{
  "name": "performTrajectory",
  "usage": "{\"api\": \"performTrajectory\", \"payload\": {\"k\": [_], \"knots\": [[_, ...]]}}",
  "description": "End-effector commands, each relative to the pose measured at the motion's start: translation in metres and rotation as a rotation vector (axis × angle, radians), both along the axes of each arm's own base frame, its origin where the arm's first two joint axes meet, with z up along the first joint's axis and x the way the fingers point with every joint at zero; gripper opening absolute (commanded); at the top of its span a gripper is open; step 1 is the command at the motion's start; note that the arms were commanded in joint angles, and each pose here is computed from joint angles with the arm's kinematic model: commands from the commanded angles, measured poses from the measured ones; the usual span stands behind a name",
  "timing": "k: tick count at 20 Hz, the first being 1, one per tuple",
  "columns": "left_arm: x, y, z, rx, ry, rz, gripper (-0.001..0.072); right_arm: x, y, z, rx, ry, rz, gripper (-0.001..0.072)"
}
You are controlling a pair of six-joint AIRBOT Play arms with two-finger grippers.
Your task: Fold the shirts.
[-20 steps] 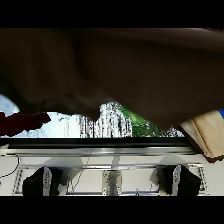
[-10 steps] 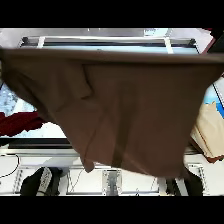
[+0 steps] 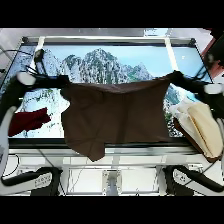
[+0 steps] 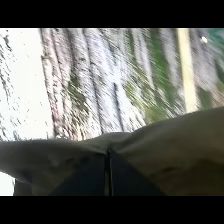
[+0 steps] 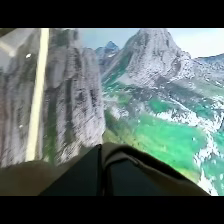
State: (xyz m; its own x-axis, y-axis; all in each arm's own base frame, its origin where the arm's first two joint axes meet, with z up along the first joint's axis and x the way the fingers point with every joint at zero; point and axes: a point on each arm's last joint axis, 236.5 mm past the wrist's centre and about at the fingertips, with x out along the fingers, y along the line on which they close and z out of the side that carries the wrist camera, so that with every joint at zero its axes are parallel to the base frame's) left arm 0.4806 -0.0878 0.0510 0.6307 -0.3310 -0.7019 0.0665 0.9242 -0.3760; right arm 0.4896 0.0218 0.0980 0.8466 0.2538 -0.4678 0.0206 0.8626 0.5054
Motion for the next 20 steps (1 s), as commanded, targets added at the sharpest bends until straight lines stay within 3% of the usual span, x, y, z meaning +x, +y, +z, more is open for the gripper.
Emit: {"api": "performTrajectory", "payload": {"k": [1, 4, 5, 6, 7, 8, 11, 14, 16, 18, 20], "knots": [[0.05, 0.002, -0.055, 0.004, -0.022, 0.123, 0.0009, 0.046, -0.003, -0.047, -0.081, -0.062, -0.173, 0.0023], [0.071, -0.003, -0.051, -0.031, -0.037, 0.134, 0.001, 0.058, -0.013, -0.074, -0.06, -0.058, -0.29, 0.0026], [0.078, -0.004, -0.038, -0.042, -0.063, 0.136, 0.0082, 0.059, -0.016, -0.076, -0.039, -0.055, -0.313, 0.0047], [0.085, -0.006, -0.021, -0.047, -0.093, 0.129, 0.0296, 0.06, -0.02, -0.072, -0.02, -0.063, -0.335, 0.0147], [0.091, -0.008, 0.003, -0.054, -0.129, 0.118, 0.0549, 0.062, -0.025, -0.064, -0.01, -0.084, -0.356, 0.036], [0.096, -0.009, 0.03, -0.061, -0.164, 0.107, 0.0644, 0.064, -0.029, -0.052, -0.005, -0.105, -0.361, 0.0434], [0.078, 0.005, 0.115, 0.006, -0.224, 0.009, 0.0644, 0.063, -0.046, -0.003, -0.004, -0.178, -0.351, 0.0433], [0.014, 0.052, 0.153, 0.208, -0.154, -0.045, 0.0643, 0.041, -0.062, 0.03, -0.072, -0.177, -0.259, 0.0429], [-0.03, 0.093, 0.163, 0.337, -0.085, -0.001, 0.0643, 0.013, -0.068, 0.03, -0.122, -0.093, -0.156, 0.0428], [-0.072, 0.121, 0.157, 0.364, -0.03, 0.059, 0.0643, -0.023, -0.075, 0.014, -0.147, 0.045, -0.065, 0.0428], [-0.121, 0.13, 0.114, 0.305, 0.062, 0.107, 0.0643, -0.063, -0.086, -0.013, -0.146, 0.216, -0.017, 0.0428]]}}
